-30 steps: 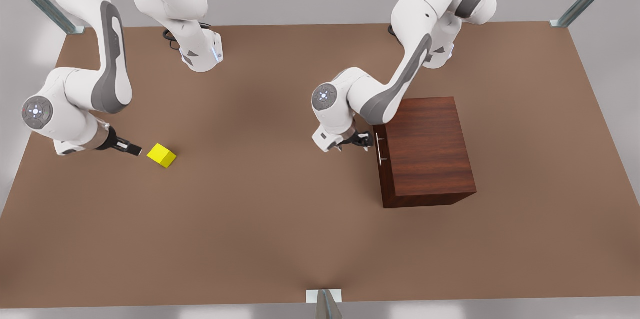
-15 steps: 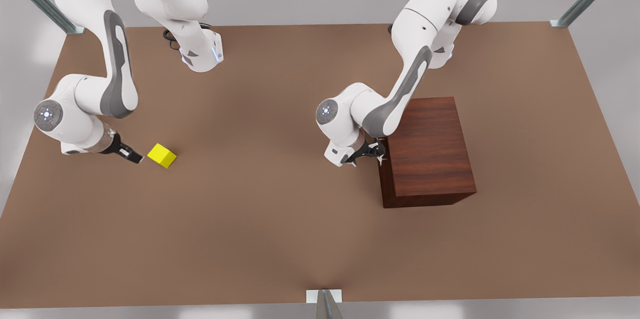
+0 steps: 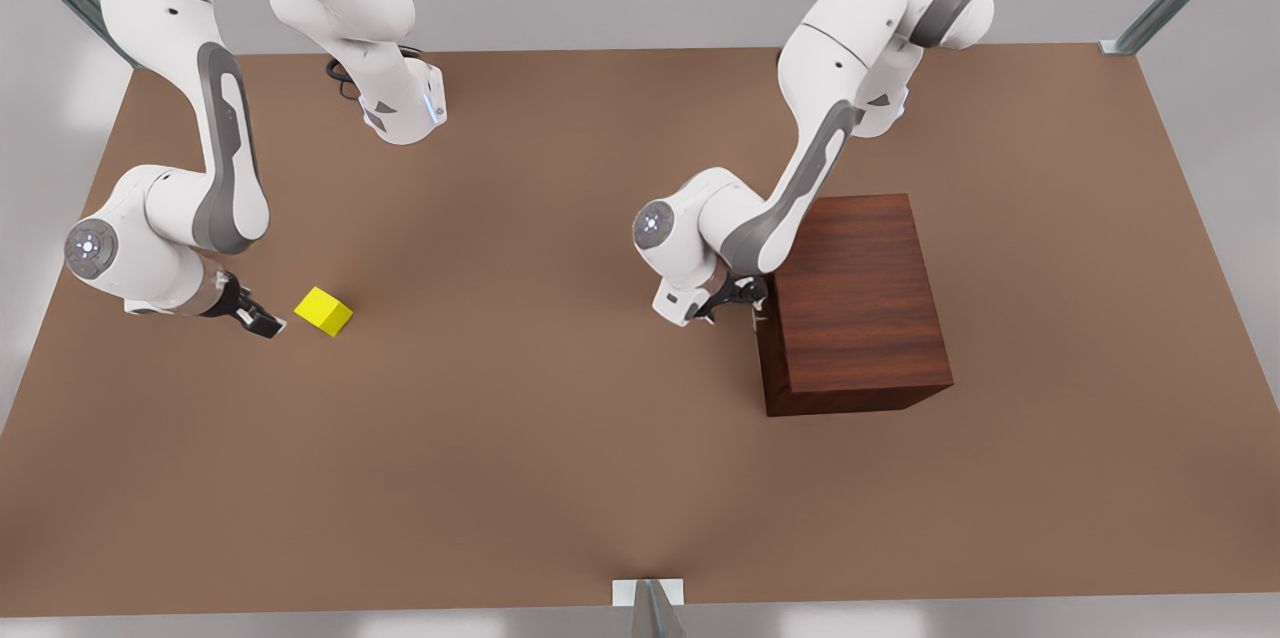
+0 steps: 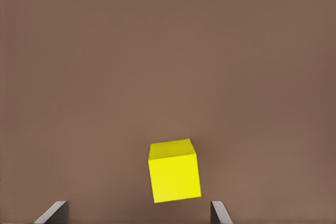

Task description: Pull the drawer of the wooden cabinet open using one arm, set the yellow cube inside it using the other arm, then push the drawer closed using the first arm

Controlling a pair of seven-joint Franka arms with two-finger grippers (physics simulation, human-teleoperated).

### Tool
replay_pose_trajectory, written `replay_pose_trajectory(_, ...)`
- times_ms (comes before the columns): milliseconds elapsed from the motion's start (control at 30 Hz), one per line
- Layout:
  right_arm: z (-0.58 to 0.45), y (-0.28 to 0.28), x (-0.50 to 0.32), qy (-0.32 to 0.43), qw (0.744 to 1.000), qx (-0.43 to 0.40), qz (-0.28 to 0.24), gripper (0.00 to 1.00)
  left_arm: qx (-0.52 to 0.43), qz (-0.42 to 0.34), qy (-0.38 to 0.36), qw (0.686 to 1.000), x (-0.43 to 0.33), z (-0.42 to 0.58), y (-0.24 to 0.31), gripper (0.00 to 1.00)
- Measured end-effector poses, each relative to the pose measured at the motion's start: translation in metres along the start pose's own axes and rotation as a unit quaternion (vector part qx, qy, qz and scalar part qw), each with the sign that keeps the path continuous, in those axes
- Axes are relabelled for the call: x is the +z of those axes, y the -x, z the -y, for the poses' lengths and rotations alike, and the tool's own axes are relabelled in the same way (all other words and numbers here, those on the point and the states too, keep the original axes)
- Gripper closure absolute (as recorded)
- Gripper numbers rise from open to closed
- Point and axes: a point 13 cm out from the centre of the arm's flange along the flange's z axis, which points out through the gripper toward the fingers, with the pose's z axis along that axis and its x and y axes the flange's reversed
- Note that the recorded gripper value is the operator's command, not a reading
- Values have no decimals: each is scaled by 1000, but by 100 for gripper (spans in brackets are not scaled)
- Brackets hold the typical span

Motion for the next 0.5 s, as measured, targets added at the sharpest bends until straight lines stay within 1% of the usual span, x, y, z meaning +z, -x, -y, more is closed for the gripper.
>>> replay_pose_trajectory(167, -1, 2, -5, 3, 1000, 5, 4, 0, -13, 13, -22, 1000, -15, 13, 5, 0)
replay_pose_trajectory(333, -2, 2, -4, 3, 1000, 8, 3, 0, -11, 30, -39, 999, -39, 34, -3, 0)
replay_pose_trajectory(500, -2, 1, -4, 3, 1000, 9, 3, 0, -14, 39, -44, 998, -48, 41, -4, 0)
